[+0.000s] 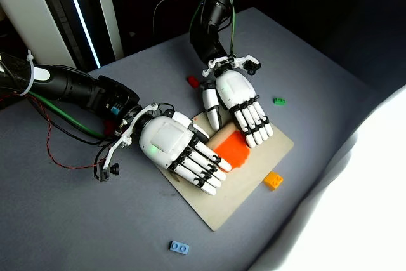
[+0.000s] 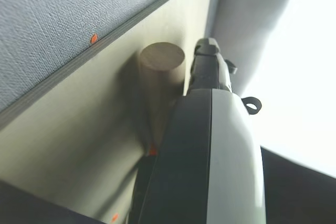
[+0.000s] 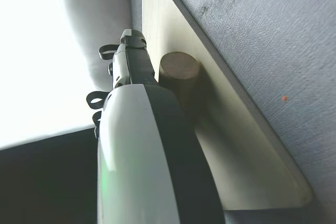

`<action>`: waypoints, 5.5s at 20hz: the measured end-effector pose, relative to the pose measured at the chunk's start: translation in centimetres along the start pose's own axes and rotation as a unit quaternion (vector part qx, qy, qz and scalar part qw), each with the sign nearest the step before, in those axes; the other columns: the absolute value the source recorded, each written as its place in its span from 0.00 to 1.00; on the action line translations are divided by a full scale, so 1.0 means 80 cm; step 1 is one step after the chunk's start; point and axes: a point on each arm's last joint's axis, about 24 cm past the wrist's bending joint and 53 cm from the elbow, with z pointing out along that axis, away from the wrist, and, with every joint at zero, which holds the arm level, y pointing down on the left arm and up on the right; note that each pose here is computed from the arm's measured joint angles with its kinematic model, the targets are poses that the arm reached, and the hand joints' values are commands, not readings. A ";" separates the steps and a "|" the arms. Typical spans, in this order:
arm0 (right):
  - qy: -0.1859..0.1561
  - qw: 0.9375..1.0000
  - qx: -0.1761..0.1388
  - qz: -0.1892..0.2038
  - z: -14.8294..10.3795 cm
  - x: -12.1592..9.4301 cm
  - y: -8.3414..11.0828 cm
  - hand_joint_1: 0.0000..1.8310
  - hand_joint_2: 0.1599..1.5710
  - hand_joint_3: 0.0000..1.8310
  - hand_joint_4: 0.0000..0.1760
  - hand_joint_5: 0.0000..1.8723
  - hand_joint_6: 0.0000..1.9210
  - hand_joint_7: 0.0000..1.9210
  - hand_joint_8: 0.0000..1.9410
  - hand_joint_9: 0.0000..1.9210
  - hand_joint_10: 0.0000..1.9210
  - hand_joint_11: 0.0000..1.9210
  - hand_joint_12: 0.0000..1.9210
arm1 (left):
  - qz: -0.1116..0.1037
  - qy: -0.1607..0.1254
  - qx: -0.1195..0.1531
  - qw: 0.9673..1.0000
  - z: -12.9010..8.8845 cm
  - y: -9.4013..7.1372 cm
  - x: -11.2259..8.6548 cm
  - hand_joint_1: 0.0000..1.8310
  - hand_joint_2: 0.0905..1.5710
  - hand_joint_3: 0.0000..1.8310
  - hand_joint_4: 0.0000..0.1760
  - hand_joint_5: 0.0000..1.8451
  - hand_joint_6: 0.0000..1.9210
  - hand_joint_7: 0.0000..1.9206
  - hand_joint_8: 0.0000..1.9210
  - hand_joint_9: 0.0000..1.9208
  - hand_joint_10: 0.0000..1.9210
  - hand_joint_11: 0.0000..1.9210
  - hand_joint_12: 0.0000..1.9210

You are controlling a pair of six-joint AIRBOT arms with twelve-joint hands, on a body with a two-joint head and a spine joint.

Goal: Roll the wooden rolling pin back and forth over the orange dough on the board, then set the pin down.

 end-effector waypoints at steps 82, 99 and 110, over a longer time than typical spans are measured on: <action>-0.009 0.999 0.010 0.034 0.087 -0.033 -0.023 0.00 0.97 0.00 0.00 0.05 0.00 0.04 0.00 0.02 0.00 0.00 0.00 | -0.008 -0.015 0.008 1.000 0.085 -0.004 -0.022 0.00 0.96 0.00 0.00 0.02 0.00 0.03 0.00 0.01 0.00 0.00 0.00; -0.013 0.999 0.008 0.036 0.086 -0.034 -0.021 0.00 0.98 0.00 0.00 0.06 0.01 0.05 0.00 0.03 0.01 0.00 0.00 | -0.009 -0.012 0.014 1.000 0.083 -0.008 -0.020 0.00 0.95 0.00 0.00 0.02 0.00 0.02 0.00 0.00 0.00 0.00 0.00; -0.011 0.999 -0.002 0.031 0.082 -0.029 -0.016 0.00 0.98 0.00 0.00 0.08 0.01 0.08 0.01 0.06 0.01 0.02 0.01 | -0.005 -0.005 0.017 1.000 0.074 -0.005 -0.019 0.00 0.96 0.00 0.00 0.01 0.00 0.01 0.00 0.00 0.00 0.00 0.00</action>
